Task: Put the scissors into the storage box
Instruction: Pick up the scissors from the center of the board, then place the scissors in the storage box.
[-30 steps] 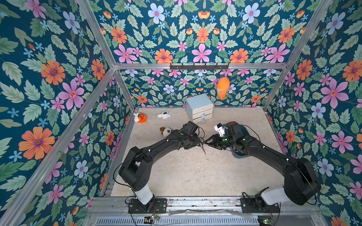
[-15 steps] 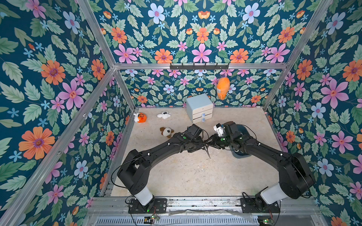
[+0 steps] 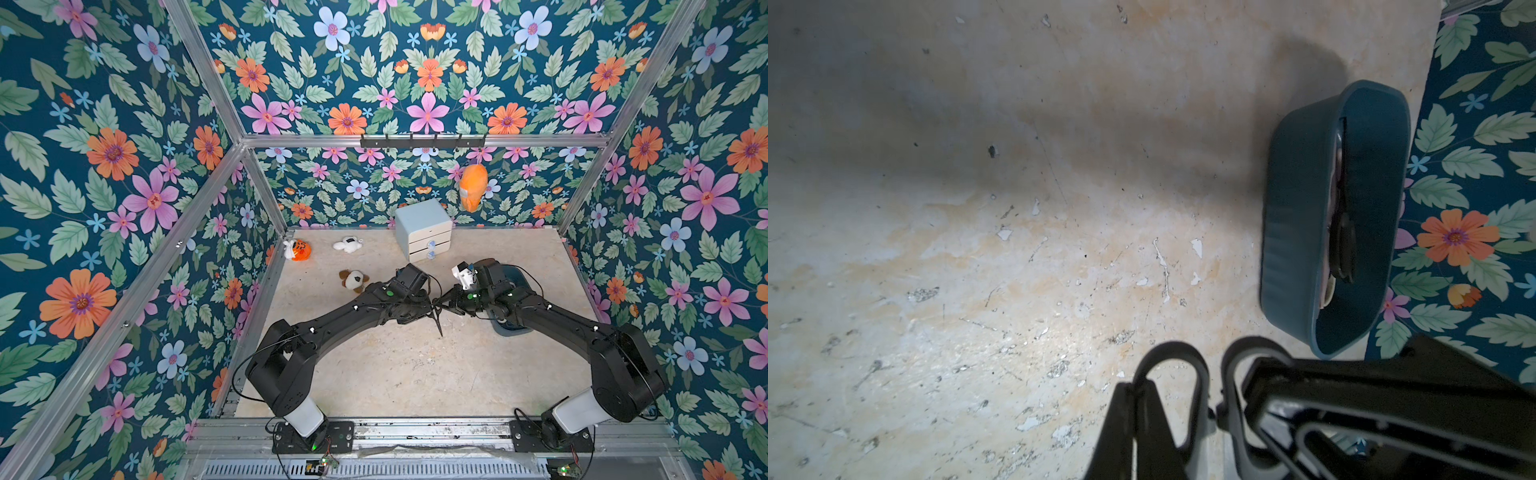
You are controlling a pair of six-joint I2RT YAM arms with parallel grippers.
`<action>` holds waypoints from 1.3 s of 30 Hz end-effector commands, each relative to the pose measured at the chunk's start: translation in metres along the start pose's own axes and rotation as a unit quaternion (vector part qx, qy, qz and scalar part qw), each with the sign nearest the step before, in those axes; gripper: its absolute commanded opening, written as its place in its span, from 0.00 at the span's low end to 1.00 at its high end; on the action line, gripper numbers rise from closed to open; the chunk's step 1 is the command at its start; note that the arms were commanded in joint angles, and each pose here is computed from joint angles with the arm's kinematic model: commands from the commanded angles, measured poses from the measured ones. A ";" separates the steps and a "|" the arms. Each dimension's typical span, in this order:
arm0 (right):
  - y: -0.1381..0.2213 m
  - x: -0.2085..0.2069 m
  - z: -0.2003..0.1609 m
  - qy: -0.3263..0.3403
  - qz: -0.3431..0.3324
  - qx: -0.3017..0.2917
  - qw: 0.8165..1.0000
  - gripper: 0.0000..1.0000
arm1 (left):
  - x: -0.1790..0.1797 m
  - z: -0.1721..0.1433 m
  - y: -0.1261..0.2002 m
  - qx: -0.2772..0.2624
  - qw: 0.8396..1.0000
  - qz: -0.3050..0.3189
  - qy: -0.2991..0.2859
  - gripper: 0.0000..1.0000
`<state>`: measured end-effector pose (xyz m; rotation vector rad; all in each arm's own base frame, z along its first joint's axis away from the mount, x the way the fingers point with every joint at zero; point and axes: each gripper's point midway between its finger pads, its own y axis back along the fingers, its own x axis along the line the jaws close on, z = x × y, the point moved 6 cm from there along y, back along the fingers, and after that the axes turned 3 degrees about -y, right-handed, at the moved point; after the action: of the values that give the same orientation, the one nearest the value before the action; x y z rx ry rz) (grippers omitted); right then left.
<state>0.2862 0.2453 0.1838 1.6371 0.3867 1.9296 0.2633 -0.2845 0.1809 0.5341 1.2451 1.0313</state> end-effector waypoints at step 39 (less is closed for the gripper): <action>0.109 -0.166 0.140 -0.182 -0.244 -0.210 0.929 0.02 | 0.114 -0.008 0.070 -0.160 0.972 0.147 0.091 0.76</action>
<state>0.4022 0.0429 0.1420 1.4197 0.1888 1.1974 0.2284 -0.1650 0.1715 0.4444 1.1863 1.4644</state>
